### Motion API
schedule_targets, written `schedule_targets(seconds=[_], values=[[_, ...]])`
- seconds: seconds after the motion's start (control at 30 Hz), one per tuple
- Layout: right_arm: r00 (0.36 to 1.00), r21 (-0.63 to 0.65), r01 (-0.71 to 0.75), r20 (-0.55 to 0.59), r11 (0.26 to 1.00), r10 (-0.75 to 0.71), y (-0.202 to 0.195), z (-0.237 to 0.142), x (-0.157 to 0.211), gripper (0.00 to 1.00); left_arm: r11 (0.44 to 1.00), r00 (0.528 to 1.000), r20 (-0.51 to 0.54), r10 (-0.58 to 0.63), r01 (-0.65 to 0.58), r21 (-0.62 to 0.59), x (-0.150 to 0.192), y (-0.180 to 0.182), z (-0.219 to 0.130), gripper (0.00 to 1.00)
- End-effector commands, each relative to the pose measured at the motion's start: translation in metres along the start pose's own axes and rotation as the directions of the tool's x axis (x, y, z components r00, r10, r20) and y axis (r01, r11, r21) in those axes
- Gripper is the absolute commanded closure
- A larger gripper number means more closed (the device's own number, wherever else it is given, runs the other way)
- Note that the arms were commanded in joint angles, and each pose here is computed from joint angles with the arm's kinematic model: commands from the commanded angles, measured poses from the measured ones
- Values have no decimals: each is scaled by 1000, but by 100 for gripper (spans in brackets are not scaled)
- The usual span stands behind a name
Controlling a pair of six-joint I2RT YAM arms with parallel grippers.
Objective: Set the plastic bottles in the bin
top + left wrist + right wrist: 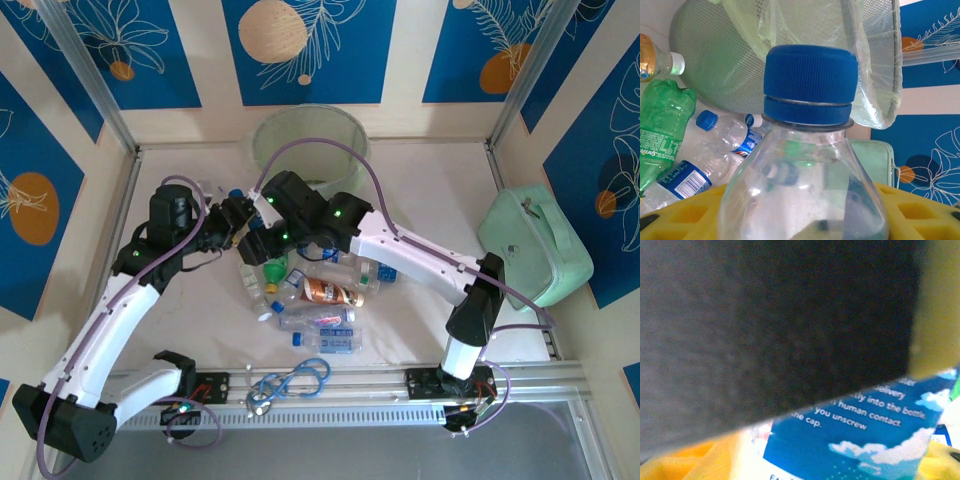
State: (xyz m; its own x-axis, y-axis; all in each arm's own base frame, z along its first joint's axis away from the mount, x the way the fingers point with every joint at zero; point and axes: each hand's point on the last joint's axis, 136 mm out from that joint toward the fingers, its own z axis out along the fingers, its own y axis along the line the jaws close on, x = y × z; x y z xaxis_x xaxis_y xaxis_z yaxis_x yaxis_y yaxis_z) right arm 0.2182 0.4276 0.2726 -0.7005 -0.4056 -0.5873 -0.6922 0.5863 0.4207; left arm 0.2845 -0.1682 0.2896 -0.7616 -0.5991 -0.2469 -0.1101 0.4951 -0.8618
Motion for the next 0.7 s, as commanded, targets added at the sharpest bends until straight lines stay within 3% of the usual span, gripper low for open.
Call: schedule_targets(seconds=[0.0,0.07,0.17,0.23,0.3,0.4,0.5,0.67], values=[[999,18,24,29,1000,-25,1,-11,-7,46,997,1000,9,28,-29,66,-4,-17,-5,34],[999,22,21,35,1000,-22,0,-14,-8,47,996,999,21,41,-42,77,-6,-20,-6,15],[999,28,15,49,1000,-16,-3,-19,-12,48,990,992,63,107,-112,86,-14,-33,-16,0],[997,43,11,71,999,-14,-7,-27,-19,48,977,973,114,203,-208,38,-24,-44,-32,0],[996,63,4,92,998,-10,-12,-35,-27,48,955,939,180,294,-282,-91,-38,-42,-54,0],[990,100,-16,143,995,1,-24,-55,-45,48,906,879,280,386,-303,-296,-59,-26,-92,0],[980,122,-50,196,991,25,-39,-74,-65,48,866,847,326,420,-266,-423,-65,-4,-117,0],[961,172,-127,266,977,78,-75,-97,-95,48,860,883,267,386,-239,-451,-49,30,-105,0]])
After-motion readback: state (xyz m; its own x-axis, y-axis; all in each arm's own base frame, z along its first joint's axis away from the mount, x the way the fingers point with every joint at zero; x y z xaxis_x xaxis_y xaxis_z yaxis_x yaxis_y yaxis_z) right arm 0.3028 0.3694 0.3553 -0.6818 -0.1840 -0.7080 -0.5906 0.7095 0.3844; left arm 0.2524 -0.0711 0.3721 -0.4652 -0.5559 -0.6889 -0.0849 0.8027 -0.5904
